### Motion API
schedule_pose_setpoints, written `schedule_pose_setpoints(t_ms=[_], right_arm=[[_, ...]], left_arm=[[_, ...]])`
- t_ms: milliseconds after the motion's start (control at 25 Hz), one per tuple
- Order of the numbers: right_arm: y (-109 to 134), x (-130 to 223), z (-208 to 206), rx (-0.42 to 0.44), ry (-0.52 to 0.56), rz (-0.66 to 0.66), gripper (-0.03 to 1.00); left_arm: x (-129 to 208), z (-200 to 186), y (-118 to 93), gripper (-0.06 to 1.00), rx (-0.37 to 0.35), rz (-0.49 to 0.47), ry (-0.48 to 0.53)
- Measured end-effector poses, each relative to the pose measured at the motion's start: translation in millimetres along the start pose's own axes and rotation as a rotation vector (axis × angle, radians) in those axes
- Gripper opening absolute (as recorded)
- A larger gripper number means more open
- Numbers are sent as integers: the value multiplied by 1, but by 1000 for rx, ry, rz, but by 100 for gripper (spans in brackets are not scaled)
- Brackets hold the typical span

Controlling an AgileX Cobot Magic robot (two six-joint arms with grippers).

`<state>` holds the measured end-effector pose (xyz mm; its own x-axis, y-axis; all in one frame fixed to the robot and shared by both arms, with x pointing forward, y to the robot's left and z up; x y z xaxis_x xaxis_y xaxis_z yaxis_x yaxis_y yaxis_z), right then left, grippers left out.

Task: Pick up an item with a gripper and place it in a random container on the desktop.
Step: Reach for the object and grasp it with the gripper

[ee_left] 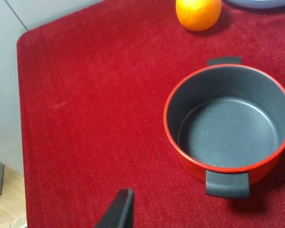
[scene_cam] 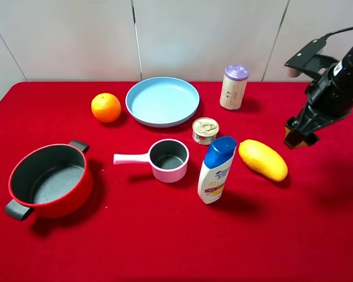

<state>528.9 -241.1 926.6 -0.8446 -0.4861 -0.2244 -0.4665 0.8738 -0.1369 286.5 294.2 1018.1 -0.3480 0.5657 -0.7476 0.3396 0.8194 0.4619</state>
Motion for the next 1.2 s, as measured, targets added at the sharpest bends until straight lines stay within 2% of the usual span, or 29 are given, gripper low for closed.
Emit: schedule_pose_setpoints(t_ms=[1200], right_arm=[[18, -2, 74, -117, 105, 53, 69]], left_arm=[[0, 0, 0, 98, 0, 0, 0]])
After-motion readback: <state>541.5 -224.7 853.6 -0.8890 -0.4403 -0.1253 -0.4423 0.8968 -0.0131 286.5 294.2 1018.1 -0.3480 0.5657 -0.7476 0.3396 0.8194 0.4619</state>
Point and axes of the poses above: a point on each arm's last joint axis where the gripper is mounted, z pointing out along that axis toward the gripper, y along the wrist's bending axis when the last joint is at zero, x = y × z, the point moved 6 cm from there along z, pointing out along that axis toward the gripper, and after that the axes turned 14 degrees about z, right-handed, at the moved point
